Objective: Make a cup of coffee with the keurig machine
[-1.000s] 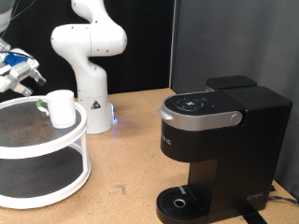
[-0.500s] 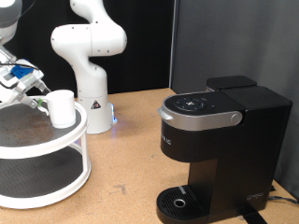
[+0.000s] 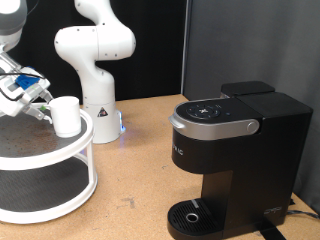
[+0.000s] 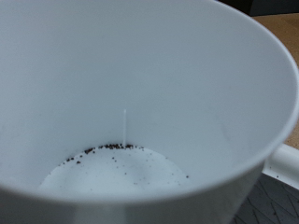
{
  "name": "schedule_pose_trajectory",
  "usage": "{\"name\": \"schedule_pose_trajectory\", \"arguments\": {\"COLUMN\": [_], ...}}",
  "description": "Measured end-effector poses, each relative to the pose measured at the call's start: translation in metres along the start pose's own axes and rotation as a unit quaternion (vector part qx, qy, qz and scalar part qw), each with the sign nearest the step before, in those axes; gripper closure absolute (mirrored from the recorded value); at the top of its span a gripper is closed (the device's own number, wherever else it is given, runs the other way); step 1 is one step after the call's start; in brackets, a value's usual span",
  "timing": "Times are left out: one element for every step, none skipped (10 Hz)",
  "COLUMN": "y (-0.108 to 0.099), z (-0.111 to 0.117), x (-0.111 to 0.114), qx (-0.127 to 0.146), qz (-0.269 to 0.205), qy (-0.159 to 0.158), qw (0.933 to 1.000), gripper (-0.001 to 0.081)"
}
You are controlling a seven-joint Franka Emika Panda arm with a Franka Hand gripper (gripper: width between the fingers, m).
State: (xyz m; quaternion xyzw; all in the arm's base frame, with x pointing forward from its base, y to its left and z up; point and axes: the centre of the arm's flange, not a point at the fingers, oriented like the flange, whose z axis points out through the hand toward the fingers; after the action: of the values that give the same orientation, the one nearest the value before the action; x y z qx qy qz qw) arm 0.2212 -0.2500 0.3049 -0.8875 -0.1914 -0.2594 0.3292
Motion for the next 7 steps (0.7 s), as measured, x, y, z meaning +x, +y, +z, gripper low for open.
{"name": "schedule_pose_trajectory", "arguments": {"y": [0.0004, 0.0009, 0.0011, 0.0011, 0.0011, 0.0011, 0.0010], "z": [0.0009, 0.0014, 0.0015, 0.0015, 0.0015, 0.0014, 0.0007], "x": [-0.0001, -0.0001, -0.0002, -0.0002, -0.0002, -0.0002, 0.0004], "qx": [-0.002, -0.004, -0.005, -0.005, -0.005, -0.005, -0.005], "qz": [0.001, 0.002, 0.002, 0.002, 0.003, 0.004, 0.006], "qy": [0.000, 0.001, 0.002, 0.002, 0.002, 0.002, 0.003], "qw": [1.0000, 1.0000, 1.0000, 1.0000, 1.0000, 1.0000, 1.0000], "gripper": [0.0092, 0.0092, 0.0325, 0.0460, 0.0460, 0.0596, 0.0596]}}
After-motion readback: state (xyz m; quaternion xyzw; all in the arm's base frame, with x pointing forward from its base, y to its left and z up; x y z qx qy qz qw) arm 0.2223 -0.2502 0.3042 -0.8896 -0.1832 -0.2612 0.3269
